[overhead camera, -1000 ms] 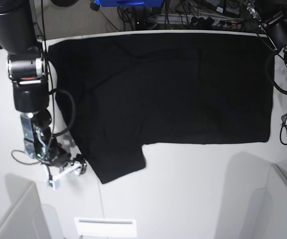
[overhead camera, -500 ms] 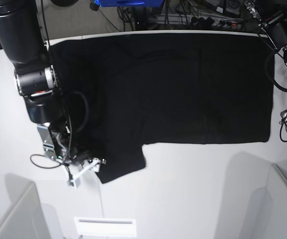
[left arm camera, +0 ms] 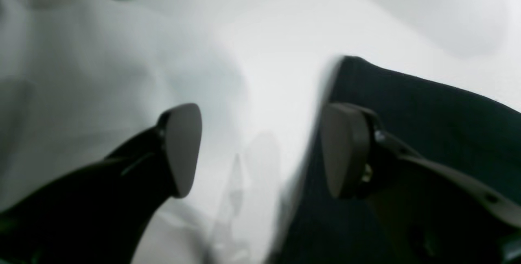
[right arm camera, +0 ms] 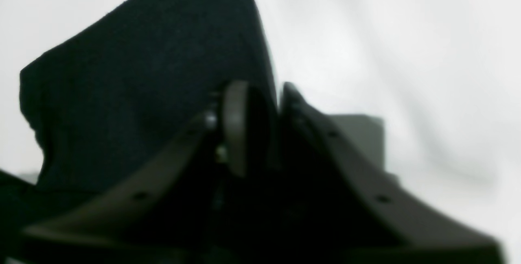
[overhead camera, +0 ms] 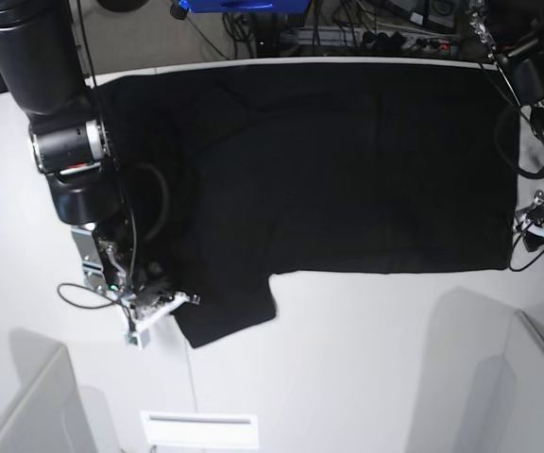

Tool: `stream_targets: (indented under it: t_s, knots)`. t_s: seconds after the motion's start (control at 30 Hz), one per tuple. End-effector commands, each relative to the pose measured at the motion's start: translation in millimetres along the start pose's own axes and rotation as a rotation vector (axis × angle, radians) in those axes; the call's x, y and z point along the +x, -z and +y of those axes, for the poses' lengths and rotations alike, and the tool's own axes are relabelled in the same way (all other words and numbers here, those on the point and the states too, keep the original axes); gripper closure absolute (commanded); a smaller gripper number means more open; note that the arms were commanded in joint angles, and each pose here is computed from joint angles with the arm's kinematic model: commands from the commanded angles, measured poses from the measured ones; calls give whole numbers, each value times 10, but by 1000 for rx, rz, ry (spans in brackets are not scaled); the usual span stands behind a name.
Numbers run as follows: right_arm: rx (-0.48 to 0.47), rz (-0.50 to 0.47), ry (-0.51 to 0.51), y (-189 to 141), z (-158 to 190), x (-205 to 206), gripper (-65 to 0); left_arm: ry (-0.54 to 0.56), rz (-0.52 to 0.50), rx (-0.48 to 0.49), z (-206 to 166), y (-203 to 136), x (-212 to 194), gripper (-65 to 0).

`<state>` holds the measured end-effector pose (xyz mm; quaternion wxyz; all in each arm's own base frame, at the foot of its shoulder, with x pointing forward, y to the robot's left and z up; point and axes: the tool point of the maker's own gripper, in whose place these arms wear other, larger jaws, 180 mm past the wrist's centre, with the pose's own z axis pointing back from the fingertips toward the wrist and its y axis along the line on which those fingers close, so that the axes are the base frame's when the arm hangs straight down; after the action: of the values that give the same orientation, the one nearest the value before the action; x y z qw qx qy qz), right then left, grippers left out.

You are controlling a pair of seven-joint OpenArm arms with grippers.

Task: Fold the T-shirt properly
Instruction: 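Move the left gripper along the shirt side to the other hem corner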

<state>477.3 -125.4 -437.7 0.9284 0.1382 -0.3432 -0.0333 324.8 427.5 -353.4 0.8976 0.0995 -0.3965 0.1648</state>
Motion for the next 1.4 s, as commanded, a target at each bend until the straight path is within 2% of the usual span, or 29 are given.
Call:
stream_targets:
  t_s: [0.0,0.27,0.37,0.57,0.9,1.23,1.3,1.37]
  knots:
    - [-1,-8,-5,-24,7,126,0,8,-63,10,53,-12,290,-449]
    - [-1,-6,-4,-23,16,129,0,-26,-45,-53,-257,277,542,-451]
    - [-1,-7,-3,-24,15,130,0,-7,-29,-63,-312,425,514,-451]
    - [-1,-5,-3,-23,15,128,0,-39,24,-73,-381,699,355,-451]
    - [-1,-6,0,-24,13,131,0,-17,46,-85,-466,752,240,-441]
    - [-4,-6,0,-28,-8,124,0,-11,115,-78,-422,753,-172,-436]
    - [-5,0,2,-22,-17,79,0,-9,118,-77,-415,751,-197,-400]
    - [-7,0,3,-23,-30,66,0,-12,119,-82,-448,757,-212,-303]
